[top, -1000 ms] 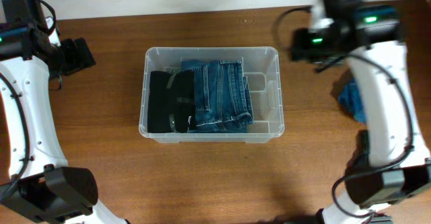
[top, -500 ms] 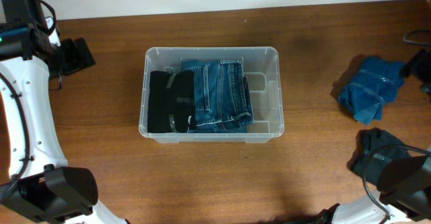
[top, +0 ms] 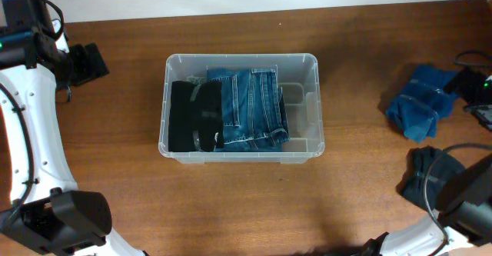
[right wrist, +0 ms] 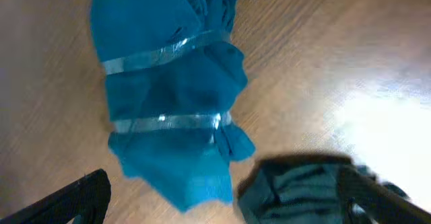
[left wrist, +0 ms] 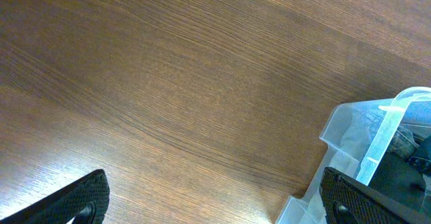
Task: Pack container
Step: 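Lower the right gripper onto the teal taped bundle and grasp it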
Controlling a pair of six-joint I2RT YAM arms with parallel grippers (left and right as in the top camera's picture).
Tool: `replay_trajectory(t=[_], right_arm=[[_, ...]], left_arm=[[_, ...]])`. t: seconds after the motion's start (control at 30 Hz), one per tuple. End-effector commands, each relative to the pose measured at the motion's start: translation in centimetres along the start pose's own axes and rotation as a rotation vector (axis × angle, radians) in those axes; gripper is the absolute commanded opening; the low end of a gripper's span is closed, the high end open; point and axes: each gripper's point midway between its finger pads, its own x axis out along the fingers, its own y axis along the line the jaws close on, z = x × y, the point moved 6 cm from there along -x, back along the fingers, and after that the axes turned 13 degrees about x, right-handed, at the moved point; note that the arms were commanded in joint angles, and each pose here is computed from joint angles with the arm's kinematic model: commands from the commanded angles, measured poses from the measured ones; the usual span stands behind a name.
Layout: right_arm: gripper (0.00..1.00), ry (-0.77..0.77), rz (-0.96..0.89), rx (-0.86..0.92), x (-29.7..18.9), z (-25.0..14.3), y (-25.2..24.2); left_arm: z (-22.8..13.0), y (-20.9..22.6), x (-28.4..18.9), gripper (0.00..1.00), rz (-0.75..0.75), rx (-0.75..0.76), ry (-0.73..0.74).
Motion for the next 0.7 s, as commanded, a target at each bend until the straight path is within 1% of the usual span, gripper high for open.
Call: replay_trajectory(t=[0.0,0.13,0.23,0.47,0.5,0.57,0.63,0.67], right_arm=[[0.99,0.068,0.027,-0.005,3.6,-0.3,0.2],[0.99,0.101,0.027,-0.004,6.7,-0.2,0.1],[0.99,0.144,0.099,-0.048,9.2,-0.3,0.8],[1.00,0.226,0.073,-0.032,13.0,-1.4,0.0],[0.95,0.234,0.077,-0.031,13.2,-1.6,0.0],[0.76,0.240,0.080,-0.030,13.4,-1.7,0.0],[0.53,0.241,0.080,-0.029,13.3,-1.7,0.0],[0.44,0.245,0.078,-0.029,13.3,-1.7,-0.1]], left_arm=[[0.1,0.0,-0.5,0.99,-0.006,-0.007,-0.016],[0.1,0.0,-0.5,0.99,-0.006,-0.007,-0.016],[0.1,0.0,-0.5,0.99,-0.006,-0.007,-0.016],[0.1,0.0,-0.5,0.99,-0.006,-0.007,-0.016],[0.1,0.0,-0.5,0.99,-0.006,-0.007,-0.016],[0.1,0.0,-0.5,0.99,-0.006,-0.007,-0.016],[0.1,0.0,-0.5,0.99,-0.006,-0.007,-0.016],[0.1,0.0,-0.5,1.00,-0.006,-0.007,-0.016]])
